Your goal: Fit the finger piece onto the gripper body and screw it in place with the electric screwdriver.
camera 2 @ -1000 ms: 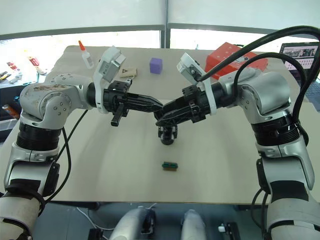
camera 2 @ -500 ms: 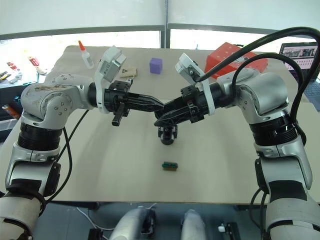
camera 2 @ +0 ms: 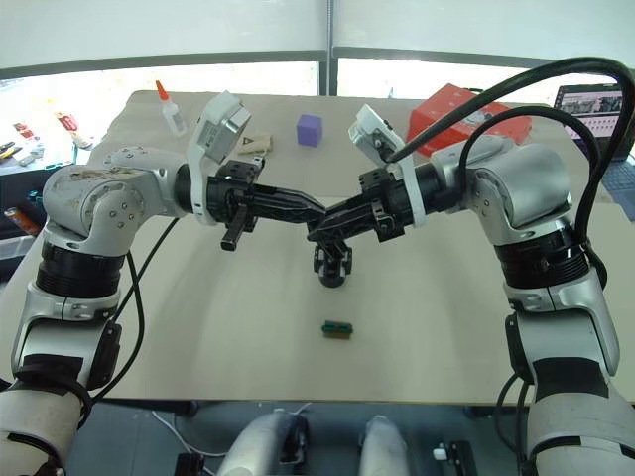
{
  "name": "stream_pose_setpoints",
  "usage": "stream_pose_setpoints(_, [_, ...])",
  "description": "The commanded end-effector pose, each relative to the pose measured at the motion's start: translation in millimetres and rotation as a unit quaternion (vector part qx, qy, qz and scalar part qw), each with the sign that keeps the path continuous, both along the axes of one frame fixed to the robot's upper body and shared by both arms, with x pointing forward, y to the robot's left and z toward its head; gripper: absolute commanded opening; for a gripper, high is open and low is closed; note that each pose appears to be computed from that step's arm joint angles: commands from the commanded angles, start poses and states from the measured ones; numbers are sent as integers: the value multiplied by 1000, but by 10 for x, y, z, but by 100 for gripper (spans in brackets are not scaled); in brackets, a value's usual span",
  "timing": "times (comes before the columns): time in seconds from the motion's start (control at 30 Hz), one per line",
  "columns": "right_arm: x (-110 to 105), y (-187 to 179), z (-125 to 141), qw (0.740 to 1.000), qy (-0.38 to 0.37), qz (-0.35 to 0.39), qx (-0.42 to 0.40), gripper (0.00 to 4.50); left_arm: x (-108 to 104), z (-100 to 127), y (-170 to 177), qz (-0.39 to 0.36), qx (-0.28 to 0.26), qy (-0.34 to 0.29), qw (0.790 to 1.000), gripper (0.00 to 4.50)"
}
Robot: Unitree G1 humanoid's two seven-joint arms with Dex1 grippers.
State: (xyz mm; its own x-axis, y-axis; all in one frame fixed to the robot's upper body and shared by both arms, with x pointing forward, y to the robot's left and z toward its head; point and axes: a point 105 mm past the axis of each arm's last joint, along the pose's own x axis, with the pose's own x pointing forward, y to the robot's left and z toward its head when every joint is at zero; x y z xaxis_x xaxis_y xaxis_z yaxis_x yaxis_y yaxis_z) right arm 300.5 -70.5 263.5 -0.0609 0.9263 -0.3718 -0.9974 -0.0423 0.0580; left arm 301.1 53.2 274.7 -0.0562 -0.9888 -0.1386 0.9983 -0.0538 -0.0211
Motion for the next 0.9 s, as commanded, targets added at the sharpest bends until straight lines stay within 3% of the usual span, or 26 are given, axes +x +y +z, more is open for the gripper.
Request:
stream_pose_setpoints(0.03, [-80,-1,106,999,-27,29,6,33,22,173,33,12,-11,-34,999,0])
stream_pose_setpoints(0.17, [-66,12,123,999,-37,29,16,33,14,192,75,13,-11,-26,1000,149])
stream_pose_setpoints(0.27, [-51,22,166,997,-63,31,40,33,35,244,181,24,-16,-56,998,307])
stream_pose_setpoints(0.37, [-154,-10,151,991,-99,62,65,33,130,142,466,67,-7,-67,996,446])
stream_pose_setpoints(0.5, [-136,-45,135,987,-110,31,113,33,111,-259,695,85,49,-73,993,450])
stream_pose_setpoints(0.67, [-134,-102,-92,983,-117,3,139,33,142,-860,680,74,123,-113,983,450])
stream_pose_setpoints(0.77, [-132,-102,-225,983,-116,-9,142,33,286,-1122,582,88,131,-125,979,450])
stream_pose_setpoints(0.9, [-143,-117,-290,984,-112,-20,140,33,495,-1302,357,105,114,-148,977,450])
